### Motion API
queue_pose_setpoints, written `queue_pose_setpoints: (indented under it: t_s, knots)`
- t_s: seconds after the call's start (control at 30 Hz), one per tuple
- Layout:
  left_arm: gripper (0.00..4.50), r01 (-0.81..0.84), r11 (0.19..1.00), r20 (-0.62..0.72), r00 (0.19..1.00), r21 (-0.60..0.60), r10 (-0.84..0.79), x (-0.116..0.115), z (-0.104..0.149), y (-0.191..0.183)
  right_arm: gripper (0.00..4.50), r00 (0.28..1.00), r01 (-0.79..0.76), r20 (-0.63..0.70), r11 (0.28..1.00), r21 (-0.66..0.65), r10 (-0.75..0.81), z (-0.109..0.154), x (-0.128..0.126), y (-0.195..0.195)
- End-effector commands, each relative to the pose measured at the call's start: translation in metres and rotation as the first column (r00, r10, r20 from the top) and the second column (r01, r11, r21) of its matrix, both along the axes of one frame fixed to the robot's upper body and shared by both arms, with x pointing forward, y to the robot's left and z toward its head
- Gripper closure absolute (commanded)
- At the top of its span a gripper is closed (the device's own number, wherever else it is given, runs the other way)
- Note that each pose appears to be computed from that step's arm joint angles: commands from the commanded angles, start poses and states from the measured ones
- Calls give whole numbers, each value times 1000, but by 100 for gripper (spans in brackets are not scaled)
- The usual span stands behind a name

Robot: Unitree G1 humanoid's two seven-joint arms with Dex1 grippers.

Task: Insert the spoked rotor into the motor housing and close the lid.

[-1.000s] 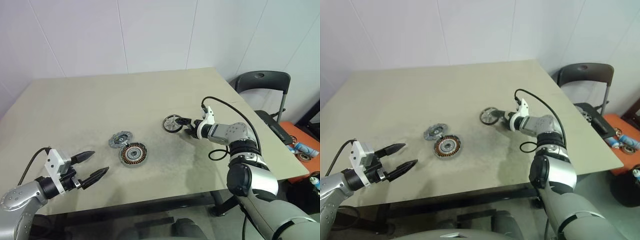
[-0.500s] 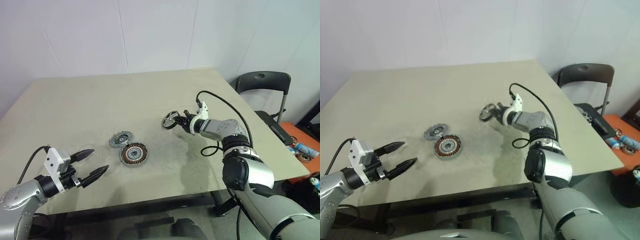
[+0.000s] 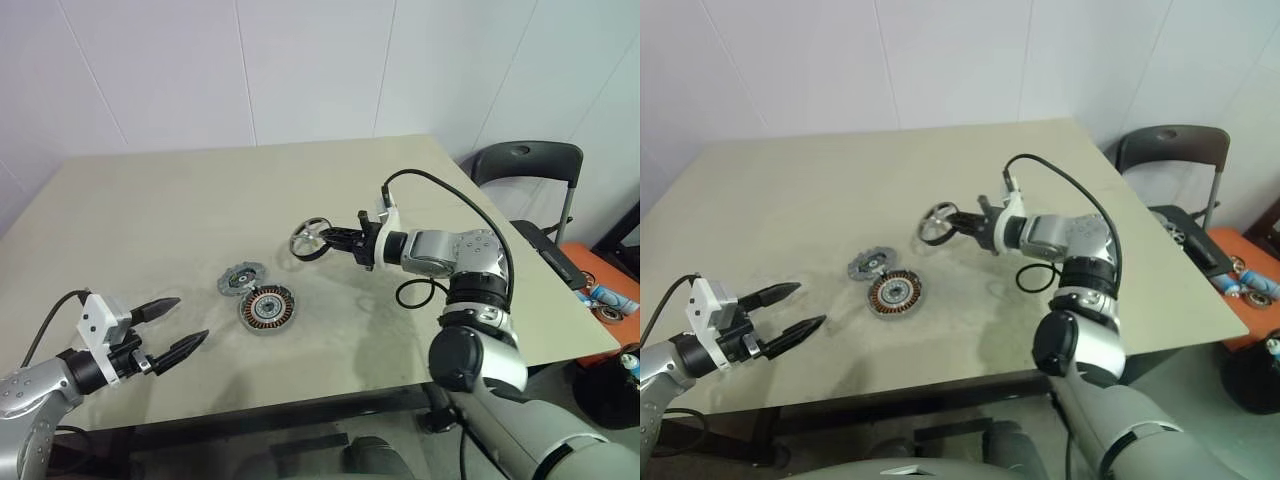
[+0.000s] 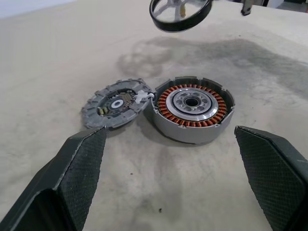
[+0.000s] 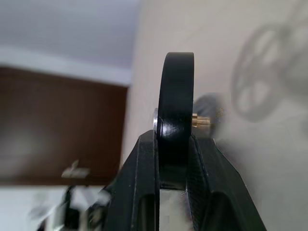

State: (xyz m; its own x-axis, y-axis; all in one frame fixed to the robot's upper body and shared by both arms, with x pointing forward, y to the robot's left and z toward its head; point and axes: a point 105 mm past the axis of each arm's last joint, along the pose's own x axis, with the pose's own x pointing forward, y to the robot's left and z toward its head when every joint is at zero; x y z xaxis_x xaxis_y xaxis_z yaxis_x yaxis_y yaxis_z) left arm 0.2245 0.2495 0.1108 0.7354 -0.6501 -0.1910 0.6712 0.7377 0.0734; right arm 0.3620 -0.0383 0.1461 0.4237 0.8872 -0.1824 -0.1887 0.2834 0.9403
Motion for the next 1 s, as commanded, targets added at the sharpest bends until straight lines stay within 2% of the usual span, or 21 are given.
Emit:
queue_pose_setpoints:
  t_s: [0.03, 0.17, 0.57, 1.0]
  knots:
    - [0, 5, 1000, 41, 999, 19, -6, 0, 10, 0, 411, 992, -53, 117, 999, -10, 54, 16, -17, 13]
    - [0, 10, 1000, 45, 999, 20, -11, -1, 12, -5, 411, 987, -91, 130, 996, -24, 93, 9, -32, 30]
    - [0, 16, 1000, 56, 998, 23, -17, 1, 16, -11, 411, 979, -204, 21, 979, -32, 204, -14, -52, 57]
    - [0, -26, 1000, 35, 999, 11, 25, -10, 10, -6, 411, 962, -271, -53, 961, -60, 268, -28, -63, 72]
